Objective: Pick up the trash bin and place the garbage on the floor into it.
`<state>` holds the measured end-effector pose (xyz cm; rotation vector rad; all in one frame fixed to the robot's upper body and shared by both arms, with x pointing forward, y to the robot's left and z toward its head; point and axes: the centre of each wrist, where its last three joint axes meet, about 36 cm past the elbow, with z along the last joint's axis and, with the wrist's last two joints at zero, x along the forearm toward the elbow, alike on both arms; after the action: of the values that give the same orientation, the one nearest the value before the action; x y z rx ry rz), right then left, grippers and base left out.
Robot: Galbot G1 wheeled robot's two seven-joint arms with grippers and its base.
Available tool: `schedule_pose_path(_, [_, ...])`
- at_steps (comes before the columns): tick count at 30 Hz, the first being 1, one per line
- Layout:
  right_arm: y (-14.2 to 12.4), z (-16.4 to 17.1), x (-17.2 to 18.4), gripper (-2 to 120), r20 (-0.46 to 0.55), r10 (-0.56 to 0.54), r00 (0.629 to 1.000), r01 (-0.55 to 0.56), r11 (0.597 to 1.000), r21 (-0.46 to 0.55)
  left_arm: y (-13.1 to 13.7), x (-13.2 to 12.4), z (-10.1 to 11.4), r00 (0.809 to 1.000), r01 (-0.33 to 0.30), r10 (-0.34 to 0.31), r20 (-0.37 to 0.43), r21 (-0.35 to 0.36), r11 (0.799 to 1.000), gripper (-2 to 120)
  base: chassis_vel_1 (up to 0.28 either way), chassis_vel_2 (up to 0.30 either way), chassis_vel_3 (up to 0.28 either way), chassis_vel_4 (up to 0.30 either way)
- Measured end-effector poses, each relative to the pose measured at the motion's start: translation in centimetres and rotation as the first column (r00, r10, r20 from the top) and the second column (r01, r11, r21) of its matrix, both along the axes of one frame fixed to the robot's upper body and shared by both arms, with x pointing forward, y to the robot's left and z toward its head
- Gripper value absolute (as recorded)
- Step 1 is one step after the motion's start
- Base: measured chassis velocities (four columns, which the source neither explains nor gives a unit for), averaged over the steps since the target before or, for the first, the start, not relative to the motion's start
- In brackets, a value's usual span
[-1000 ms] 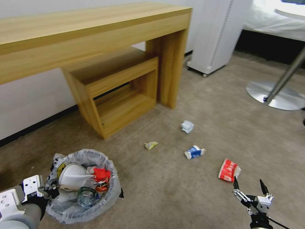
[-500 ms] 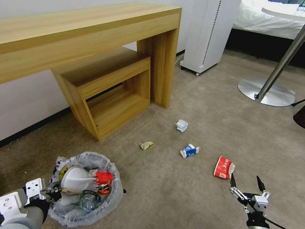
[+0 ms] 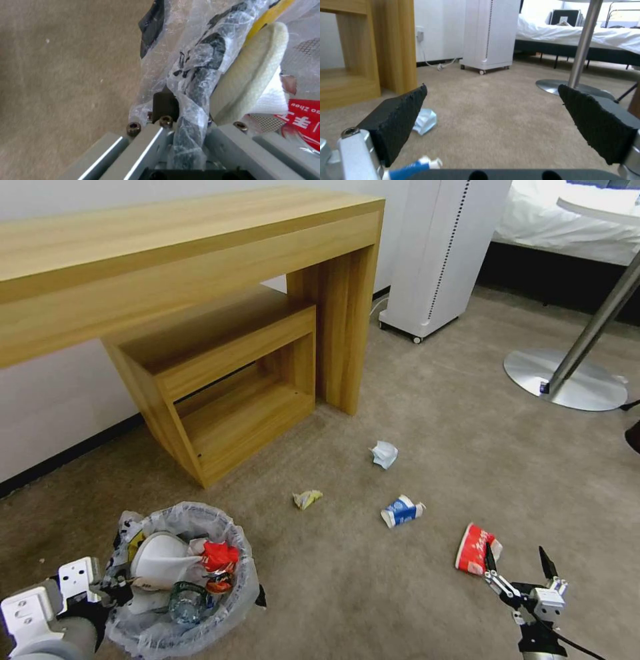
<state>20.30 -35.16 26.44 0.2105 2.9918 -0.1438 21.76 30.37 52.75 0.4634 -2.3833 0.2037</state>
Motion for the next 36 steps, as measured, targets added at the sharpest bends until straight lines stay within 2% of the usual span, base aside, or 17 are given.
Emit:
schedule_pose_path(8, [-0.1, 0.1, 0.6, 100, 0.013, 0.004, 1.0, -0.004, 1.0, -0.017, -0.2, 0.1, -0.1, 1.0, 0.006, -0.006, 0.003, -0.001, 1.0, 0, -0.134, 0.142, 0.134, -0.138])
schedule_pose_path(22, [0.4, -0.3, 1.1, 100, 0.025, 0.018, 1.0, -0.017, 1.0, -0.025, -0.4, 0.1, -0.2, 1.0, 0.013, -0.013, 0.004, 0.001, 1.0, 0, -0.001, 0.011, -0.004, -0.011])
schedule_pose_path(36, [0.6, 0.1, 1.3, 100, 0.029, 0.013, 1.0, -0.012, 1.0, -0.027, -0.3, 0.0, -0.2, 1.0, 0.017, -0.017, 0.0, 0.012, 1.0, 0, 0.168, 0.178, -0.167, -0.177])
